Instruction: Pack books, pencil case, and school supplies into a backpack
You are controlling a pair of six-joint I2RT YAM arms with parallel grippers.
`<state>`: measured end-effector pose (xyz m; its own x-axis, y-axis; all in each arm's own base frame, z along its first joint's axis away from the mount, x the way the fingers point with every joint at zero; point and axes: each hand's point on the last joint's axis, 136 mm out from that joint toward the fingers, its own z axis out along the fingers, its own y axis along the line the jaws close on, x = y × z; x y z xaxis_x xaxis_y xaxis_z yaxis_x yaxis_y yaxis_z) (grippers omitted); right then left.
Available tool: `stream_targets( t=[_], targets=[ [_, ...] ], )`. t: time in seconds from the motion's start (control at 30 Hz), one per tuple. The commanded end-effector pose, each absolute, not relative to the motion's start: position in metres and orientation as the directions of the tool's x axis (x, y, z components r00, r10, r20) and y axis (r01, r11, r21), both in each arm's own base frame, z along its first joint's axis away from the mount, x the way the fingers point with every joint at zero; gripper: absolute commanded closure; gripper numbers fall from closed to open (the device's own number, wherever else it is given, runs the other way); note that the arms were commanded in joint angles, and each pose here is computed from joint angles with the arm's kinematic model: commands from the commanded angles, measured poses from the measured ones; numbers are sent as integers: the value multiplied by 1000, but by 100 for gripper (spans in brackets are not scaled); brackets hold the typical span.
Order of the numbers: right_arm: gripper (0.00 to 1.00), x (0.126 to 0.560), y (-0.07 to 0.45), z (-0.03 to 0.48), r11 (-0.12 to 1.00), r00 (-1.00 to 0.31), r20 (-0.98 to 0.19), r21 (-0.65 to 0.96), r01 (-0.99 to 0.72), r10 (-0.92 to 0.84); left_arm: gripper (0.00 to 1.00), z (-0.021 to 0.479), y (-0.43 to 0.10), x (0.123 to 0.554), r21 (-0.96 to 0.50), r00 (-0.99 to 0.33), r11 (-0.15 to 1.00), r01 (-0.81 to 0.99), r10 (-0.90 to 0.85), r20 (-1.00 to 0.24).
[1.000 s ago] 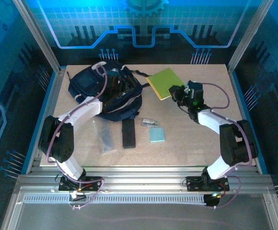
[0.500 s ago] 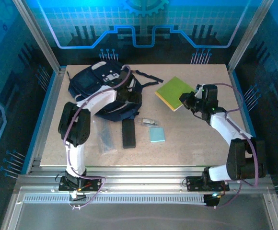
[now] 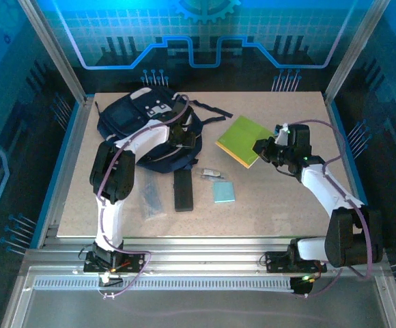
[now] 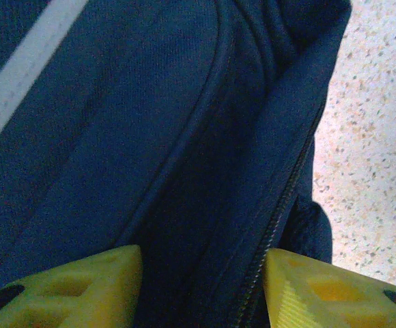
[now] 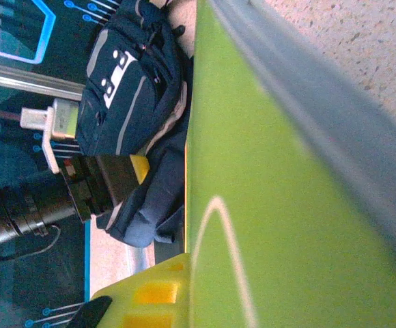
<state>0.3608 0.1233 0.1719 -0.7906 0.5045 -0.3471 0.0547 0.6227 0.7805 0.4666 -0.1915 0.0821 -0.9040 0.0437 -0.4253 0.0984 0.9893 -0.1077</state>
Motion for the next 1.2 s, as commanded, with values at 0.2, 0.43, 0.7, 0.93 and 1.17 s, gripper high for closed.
stream_targets(
  t=[0.2,0.43,0.7,0.93,1.17],
  targets=[
    [100,364,152,197,648,-801,-432,758,-73,415,100,102,-182,477,-71,-892,992,107,65,-446],
    [100,384,200,206,527,-819,-354,847,-75,451,100,176,-186,481,-115,-847,987,114,36,-531],
    [100,408,269,200,373,-849,-201,928,-5,488,100,258,-188,493,-148,-762,980,132,5,-648],
    [100,440,331,193,231,-865,-95,973,25,492,100,294,-197,500,-192,-713,967,168,-15,-701],
    [100,476,402,176,209,-880,-102,978,-3,464,100,320,-204,508,-257,-668,947,193,-66,-741]
  ],
)
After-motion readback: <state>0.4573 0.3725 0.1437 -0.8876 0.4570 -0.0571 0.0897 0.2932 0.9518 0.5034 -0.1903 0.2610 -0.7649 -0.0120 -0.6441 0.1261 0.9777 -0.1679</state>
